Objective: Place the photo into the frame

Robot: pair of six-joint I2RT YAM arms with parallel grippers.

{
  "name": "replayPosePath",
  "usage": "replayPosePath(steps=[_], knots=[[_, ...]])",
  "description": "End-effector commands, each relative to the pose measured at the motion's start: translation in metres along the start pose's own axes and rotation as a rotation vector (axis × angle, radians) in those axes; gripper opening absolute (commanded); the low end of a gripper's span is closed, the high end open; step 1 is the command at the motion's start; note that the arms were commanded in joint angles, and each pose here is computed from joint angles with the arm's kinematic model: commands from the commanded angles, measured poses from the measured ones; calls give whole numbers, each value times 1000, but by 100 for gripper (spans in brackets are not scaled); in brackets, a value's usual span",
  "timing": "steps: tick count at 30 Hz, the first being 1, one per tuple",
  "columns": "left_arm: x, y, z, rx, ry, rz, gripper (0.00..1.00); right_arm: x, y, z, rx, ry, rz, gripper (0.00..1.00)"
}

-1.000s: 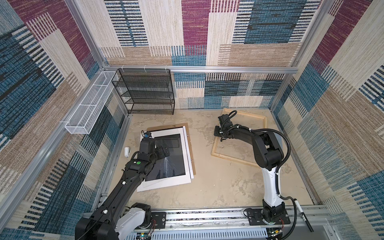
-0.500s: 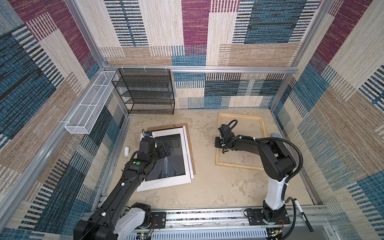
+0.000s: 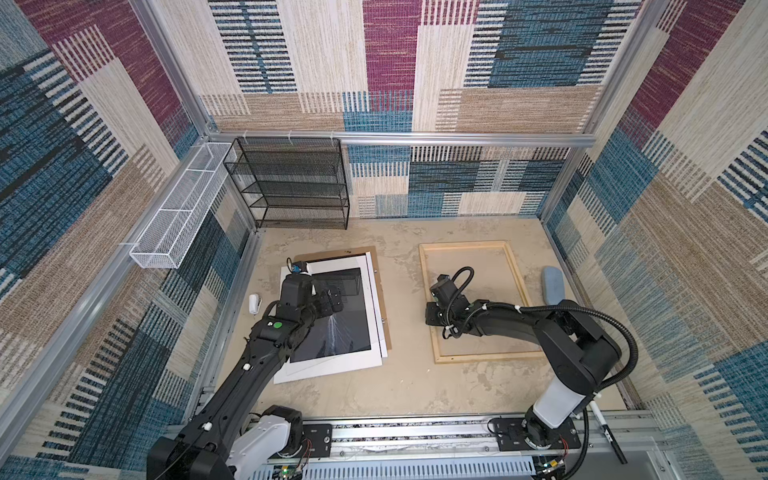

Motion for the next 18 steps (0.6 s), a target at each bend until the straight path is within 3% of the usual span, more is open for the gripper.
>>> replayPosePath(steps=[1,10,18], knots=[[4,0,-1,-10,14,13,99,-3,18,6,72,-22,76,27],[20,8,-11,-19,82,89,98,0,22,14,13,-31,46,33],[38,17,-31,-100,173,160,97,-22,29,33,-31,-125,84,47]])
Point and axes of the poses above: each gripper's point midway between its finger pads, its own x axis out along the fingers, its own y axis along the line the jaws close on, z = x × y, the point moved 2 cm from there along -x, back along the fingers, and after that the axes turned 15 degrees about -x, right-handed, at the moved point
